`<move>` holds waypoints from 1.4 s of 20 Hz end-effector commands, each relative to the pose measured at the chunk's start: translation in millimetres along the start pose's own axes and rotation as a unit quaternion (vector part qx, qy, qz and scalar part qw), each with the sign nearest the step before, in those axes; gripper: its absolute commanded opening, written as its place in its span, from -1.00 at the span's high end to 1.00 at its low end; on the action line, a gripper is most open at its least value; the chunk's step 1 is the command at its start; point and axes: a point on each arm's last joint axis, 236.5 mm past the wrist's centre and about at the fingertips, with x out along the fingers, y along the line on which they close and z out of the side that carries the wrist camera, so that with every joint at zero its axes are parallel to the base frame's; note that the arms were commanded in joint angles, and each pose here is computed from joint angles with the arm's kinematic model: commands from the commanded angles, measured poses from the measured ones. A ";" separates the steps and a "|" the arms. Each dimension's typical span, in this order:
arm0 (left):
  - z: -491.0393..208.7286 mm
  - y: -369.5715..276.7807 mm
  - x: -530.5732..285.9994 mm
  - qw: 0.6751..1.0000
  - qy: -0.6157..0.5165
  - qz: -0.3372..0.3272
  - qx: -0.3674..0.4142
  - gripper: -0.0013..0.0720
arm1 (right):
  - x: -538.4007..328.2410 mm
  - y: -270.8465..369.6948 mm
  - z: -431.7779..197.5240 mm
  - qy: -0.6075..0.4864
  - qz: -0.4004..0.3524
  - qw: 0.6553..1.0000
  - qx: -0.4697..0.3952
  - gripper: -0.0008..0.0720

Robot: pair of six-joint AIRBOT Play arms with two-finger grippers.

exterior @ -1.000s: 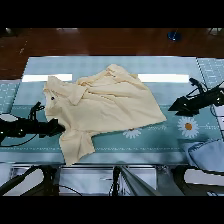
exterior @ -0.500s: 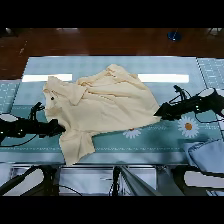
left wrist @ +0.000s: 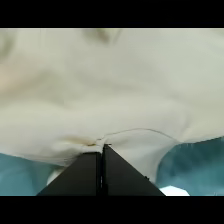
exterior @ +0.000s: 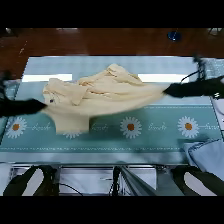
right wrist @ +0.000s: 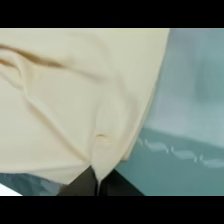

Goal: Fold the shirts.

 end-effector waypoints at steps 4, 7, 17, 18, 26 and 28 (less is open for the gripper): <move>108.8 -194.8 -298.6 0.859 -0.431 0.086 0.261 0.92 | -286.0 153.7 98.9 -0.397 -0.042 0.903 -0.155 0.91; 81.3 -237.5 -369.5 0.822 -0.476 0.129 0.286 0.92 | -383.1 195.3 89.0 -0.485 -0.068 0.855 -0.169 0.91; 8.8 -241.4 -397.7 0.850 -0.420 0.196 0.251 0.92 | -449.6 159.8 -10.7 -0.402 -0.247 0.873 -0.124 0.91; 5.7 -234.6 -388.2 0.863 -0.396 0.197 0.245 0.92 | -435.3 149.9 -18.9 -0.359 -0.258 0.888 -0.126 0.91; 55.4 -146.0 -283.8 0.956 -0.188 0.159 0.157 0.92 | -297.2 67.5 44.6 -0.119 -0.249 0.959 -0.066 0.91; 90.4 -114.0 -247.0 0.969 -0.159 0.141 0.123 0.92 | -239.0 34.1 63.4 -0.034 -0.239 0.970 -0.041 0.91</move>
